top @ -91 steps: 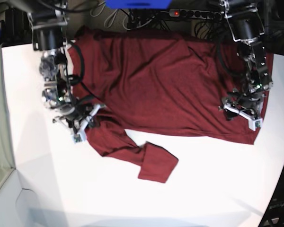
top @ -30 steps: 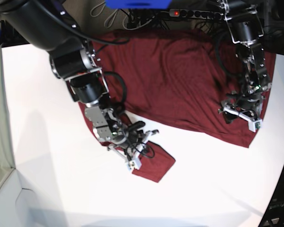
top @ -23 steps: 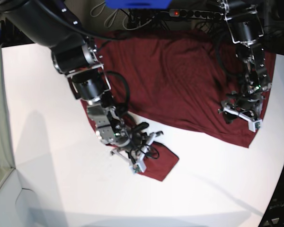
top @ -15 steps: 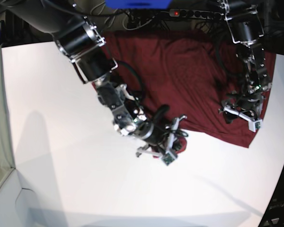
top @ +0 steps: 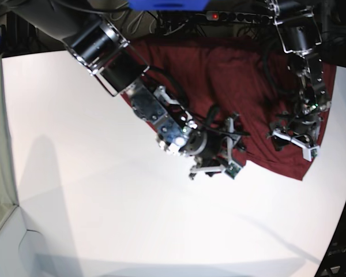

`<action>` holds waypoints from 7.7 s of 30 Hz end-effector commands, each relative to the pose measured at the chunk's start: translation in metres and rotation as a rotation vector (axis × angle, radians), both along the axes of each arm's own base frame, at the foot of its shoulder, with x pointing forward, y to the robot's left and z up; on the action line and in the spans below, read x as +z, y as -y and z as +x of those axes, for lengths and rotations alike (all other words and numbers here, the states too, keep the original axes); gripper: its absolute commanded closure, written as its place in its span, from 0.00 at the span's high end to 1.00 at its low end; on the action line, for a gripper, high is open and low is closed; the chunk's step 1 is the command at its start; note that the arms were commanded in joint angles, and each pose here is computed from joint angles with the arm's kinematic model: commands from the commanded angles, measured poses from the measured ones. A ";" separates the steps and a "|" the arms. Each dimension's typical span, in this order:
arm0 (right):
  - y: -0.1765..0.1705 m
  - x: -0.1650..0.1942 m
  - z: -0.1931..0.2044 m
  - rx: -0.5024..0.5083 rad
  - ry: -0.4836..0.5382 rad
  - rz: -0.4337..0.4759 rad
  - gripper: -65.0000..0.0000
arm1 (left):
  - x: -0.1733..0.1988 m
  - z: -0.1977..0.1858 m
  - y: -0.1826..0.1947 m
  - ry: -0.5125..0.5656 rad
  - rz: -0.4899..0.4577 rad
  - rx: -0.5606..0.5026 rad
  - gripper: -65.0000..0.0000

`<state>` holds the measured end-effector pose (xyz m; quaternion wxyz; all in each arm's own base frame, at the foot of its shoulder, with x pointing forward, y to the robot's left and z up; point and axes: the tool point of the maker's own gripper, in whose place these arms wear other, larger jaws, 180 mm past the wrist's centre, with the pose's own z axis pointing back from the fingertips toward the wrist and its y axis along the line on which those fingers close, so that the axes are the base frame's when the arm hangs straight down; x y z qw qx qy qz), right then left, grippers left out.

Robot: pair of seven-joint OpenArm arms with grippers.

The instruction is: Layout the t-shirt on the table in an organized manner, then fold the t-shirt properly

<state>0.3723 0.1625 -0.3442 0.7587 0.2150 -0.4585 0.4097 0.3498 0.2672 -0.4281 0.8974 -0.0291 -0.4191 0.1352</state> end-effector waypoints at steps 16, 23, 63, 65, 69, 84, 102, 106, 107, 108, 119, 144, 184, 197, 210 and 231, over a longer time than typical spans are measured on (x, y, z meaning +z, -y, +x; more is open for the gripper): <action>0.079 -0.008 0.002 -0.156 -0.069 -0.093 0.14 | -0.020 -0.005 0.000 -0.083 -0.032 0.007 0.59; 0.090 -0.029 -0.023 -0.161 -0.129 -0.124 0.12 | -0.019 -0.005 -0.001 -0.082 -0.026 0.006 0.59; 0.241 -0.130 0.029 -0.428 -0.282 -0.274 0.12 | 0.139 0.065 0.061 0.400 -0.220 -0.076 0.59; 0.240 -0.130 0.029 -0.428 -0.282 -0.273 0.12 | 0.156 0.076 0.085 0.446 -0.259 -0.113 0.59; 0.236 -0.131 0.028 -0.424 -0.288 -0.271 0.12 | 0.133 0.087 0.140 0.367 -0.199 -0.211 0.59; 0.233 -0.124 0.035 -0.422 -0.274 -0.265 0.12 | 0.098 0.077 0.226 0.242 0.090 -0.527 0.59; 0.233 -0.124 0.035 -0.422 -0.274 -0.265 0.12 | 0.050 0.083 0.221 0.182 0.085 -0.514 0.57; 0.233 -0.124 0.036 -0.422 -0.271 -0.264 0.12 | 0.054 0.087 0.222 0.192 0.080 -0.512 0.38; 0.234 -0.124 0.036 -0.422 -0.271 -0.267 0.12 | 0.056 0.089 0.221 0.197 0.081 -0.510 0.32; 0.234 -0.124 0.036 -0.422 -0.271 -0.267 0.12 | 0.057 0.090 0.221 0.198 0.081 -0.508 0.28; 0.235 -0.124 0.036 -0.423 -0.269 -0.266 0.12 | 0.083 0.106 0.181 0.313 0.059 -0.363 0.00; 0.237 -0.124 0.036 -0.424 -0.268 -0.268 0.12 | 0.106 0.119 0.071 0.387 -0.016 -0.005 0.53; 0.238 -0.092 0.065 -0.431 -0.189 -0.250 0.12 | -0.029 0.072 0.047 0.080 -0.130 0.024 0.57; 0.205 -0.048 0.051 -0.357 -0.042 -0.160 0.12 | -0.024 0.077 0.046 0.090 -0.129 0.024 0.57; 0.187 -0.012 0.022 -0.306 0.059 -0.086 0.12 | -0.024 0.077 0.045 0.090 -0.127 0.025 0.57; 0.229 -0.078 -0.092 -0.325 -0.228 -0.299 0.12 | -0.021 0.077 0.037 0.097 -0.112 0.028 0.57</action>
